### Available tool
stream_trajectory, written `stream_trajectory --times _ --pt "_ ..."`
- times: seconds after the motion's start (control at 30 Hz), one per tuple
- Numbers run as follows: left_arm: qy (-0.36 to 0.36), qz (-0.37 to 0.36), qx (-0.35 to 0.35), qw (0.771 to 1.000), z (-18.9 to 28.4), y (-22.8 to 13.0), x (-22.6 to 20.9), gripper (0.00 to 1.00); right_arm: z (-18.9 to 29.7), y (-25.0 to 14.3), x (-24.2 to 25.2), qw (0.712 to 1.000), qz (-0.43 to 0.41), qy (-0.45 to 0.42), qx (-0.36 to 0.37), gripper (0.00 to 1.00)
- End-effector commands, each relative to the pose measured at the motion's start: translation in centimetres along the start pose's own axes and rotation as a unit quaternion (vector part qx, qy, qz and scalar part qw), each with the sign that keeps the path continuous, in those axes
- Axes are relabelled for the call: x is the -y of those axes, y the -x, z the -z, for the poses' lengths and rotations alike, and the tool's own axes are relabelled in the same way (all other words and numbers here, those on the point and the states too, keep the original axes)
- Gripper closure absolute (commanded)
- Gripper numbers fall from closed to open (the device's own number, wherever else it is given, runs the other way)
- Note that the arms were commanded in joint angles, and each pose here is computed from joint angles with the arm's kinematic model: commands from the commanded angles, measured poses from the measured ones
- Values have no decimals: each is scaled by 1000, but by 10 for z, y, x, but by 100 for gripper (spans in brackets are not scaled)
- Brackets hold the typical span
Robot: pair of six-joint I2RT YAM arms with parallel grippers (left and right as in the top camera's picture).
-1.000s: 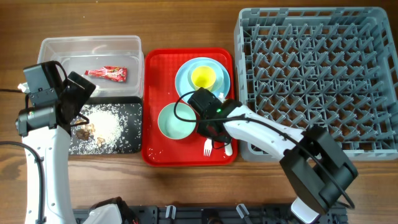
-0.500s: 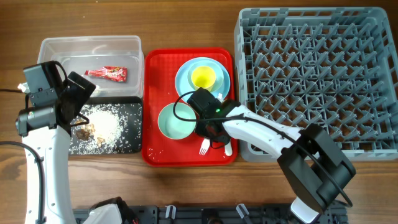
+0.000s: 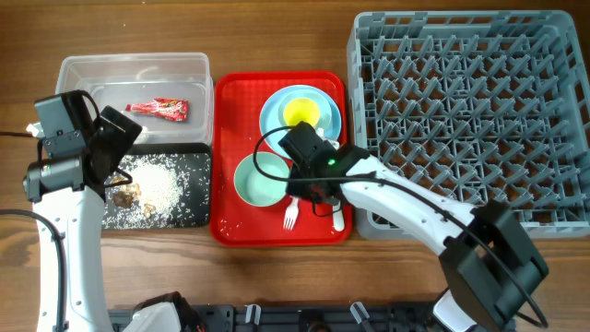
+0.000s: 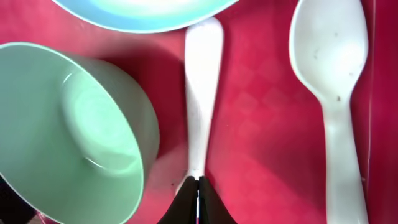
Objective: Sort waste into correct bins and load items into the dishwasher rack
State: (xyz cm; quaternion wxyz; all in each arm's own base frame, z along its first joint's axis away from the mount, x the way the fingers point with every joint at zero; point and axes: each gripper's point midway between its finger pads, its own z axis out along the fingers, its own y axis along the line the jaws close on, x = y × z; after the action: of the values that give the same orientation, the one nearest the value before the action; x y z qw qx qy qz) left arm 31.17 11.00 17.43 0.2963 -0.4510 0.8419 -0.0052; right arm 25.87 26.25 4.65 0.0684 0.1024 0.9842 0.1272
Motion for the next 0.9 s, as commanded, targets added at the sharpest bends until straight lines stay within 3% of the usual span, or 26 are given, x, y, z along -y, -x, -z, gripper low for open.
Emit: stream_trajectory --times 0.0,0.27,0.47,0.53,0.63,0.77,0.87 --pt "-4 -5 10 1000 5 5 1 0 8 3 -8 1000 15 10 11 96" --pt "-4 -5 10 1000 5 5 1 0 -29 -6 -7 1000 6 0 5 92" --pt "-4 -5 10 1000 5 5 1 0 -37 -34 -51 988 58 115 -86 91" --pt "-4 -5 10 1000 5 5 1 0 -30 -33 -45 991 45 101 -81 89" --pt "-4 -5 10 1000 5 5 1 0 -18 -30 -27 996 6 59 -66 75" --pt "-4 -5 10 1000 5 5 1 0 -20 -40 5 997 -5 -18 -71 75" --pt "-4 -5 10 1000 5 5 1 0 -20 -52 2 997 -4 -22 -77 74"
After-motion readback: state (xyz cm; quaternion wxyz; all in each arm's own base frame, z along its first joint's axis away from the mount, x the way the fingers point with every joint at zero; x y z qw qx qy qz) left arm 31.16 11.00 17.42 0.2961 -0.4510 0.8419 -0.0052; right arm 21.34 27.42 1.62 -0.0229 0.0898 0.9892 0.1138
